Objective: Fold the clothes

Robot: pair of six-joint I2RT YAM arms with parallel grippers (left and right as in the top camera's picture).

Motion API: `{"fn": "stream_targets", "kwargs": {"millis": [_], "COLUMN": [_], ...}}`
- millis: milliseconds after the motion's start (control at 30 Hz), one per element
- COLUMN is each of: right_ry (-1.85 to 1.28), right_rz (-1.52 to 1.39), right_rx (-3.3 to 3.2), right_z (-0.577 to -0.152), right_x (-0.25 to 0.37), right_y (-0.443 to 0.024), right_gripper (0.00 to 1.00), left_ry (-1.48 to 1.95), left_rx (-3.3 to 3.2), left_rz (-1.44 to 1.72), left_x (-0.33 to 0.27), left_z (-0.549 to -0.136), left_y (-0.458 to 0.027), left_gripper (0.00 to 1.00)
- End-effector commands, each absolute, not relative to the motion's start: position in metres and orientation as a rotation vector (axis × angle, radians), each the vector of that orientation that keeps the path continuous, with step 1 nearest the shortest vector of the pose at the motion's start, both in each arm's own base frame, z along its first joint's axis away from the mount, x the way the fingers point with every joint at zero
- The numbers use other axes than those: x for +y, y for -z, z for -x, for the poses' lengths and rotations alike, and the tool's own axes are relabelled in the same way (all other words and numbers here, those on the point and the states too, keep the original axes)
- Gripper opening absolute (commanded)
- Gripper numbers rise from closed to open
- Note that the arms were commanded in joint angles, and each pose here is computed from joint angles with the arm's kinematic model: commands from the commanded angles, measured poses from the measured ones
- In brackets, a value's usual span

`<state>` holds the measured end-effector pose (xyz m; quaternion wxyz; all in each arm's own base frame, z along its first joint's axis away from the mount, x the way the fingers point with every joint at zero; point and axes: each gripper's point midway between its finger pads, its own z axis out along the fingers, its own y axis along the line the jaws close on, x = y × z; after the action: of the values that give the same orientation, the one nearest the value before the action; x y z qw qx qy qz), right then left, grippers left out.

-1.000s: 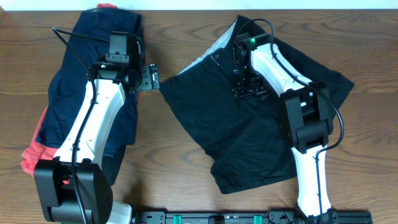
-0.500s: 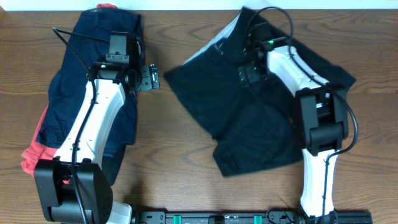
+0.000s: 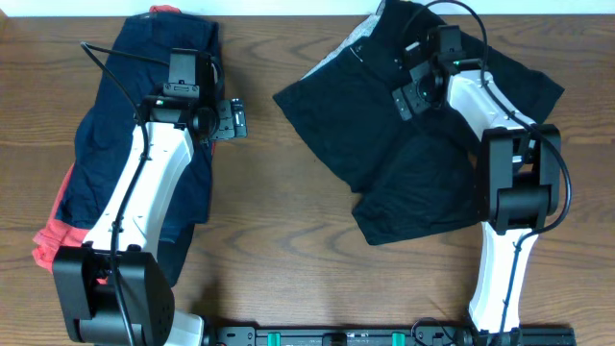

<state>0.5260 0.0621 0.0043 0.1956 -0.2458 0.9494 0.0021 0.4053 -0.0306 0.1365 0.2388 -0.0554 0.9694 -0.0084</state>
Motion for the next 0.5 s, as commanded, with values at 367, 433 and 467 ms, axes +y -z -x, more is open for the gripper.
{"fn": "stream_targets", "kwargs": {"millis": [367,433,467], "right_ry": [-0.349,-0.347,-0.343], "right_rz": [0.639,0.629,0.627], "right_rx": [2.511,2.486,2.473], "right_z": [-0.456,-0.448,-0.443], "right_x": [0.119,0.116,0.115], "right_y": [-0.183,-0.202,-0.212], "right_gripper": [0.99,0.99,0.99], "left_ry": [0.173,0.184,0.2], "left_rx": [2.608,2.595,2.582], "left_rz": [-0.116,-0.157,-0.168], "left_x": [-0.078,-0.087,-0.092], "left_z": [-0.441,-0.448,-0.453], "left_y": [-0.11,-0.102,-0.099], "left_gripper": [0.95,0.95,0.95]}}
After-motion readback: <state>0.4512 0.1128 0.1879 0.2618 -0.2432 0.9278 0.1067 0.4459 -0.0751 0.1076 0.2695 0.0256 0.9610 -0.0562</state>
